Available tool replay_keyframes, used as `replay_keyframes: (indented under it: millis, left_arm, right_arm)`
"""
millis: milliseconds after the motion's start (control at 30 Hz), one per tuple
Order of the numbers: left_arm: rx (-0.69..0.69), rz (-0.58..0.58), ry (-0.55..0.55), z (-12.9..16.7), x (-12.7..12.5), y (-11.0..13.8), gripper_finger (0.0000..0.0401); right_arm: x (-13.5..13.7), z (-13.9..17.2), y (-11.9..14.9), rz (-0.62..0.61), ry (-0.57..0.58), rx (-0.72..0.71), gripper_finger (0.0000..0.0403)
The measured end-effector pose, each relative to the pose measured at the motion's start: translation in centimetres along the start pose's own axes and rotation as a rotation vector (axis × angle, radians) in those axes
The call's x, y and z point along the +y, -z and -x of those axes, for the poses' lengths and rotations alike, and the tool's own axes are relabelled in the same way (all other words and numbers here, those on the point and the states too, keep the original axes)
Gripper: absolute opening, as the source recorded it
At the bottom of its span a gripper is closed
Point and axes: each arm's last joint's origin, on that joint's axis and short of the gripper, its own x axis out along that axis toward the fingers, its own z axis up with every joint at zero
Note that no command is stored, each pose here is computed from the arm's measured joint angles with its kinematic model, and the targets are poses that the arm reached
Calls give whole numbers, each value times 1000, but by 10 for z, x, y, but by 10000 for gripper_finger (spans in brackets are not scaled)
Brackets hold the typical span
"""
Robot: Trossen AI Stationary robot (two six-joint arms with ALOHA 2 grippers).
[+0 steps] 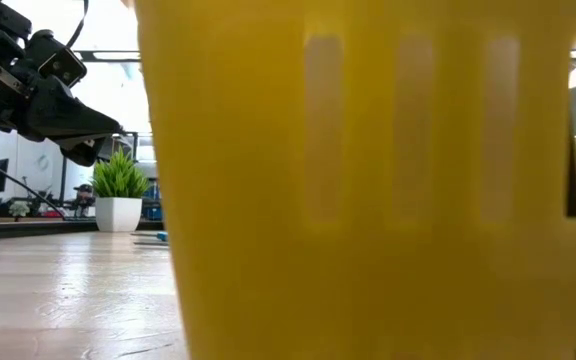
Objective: Pick & Place Paint Supplies
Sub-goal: Put the silver brush into the white bin
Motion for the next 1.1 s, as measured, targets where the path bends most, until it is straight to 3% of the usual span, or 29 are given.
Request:
replay_keyframes:
  millis: [600, 1100]
  left_arm:
    - [0, 0, 0, 0, 0, 0, 0]
    - [0, 0, 0, 0, 0, 0, 0]
  right_arm:
    - [-5, -43, -6, 17, -21, 43, 61]
    - [-7, -56, -9, 12, -31, 65, 61]
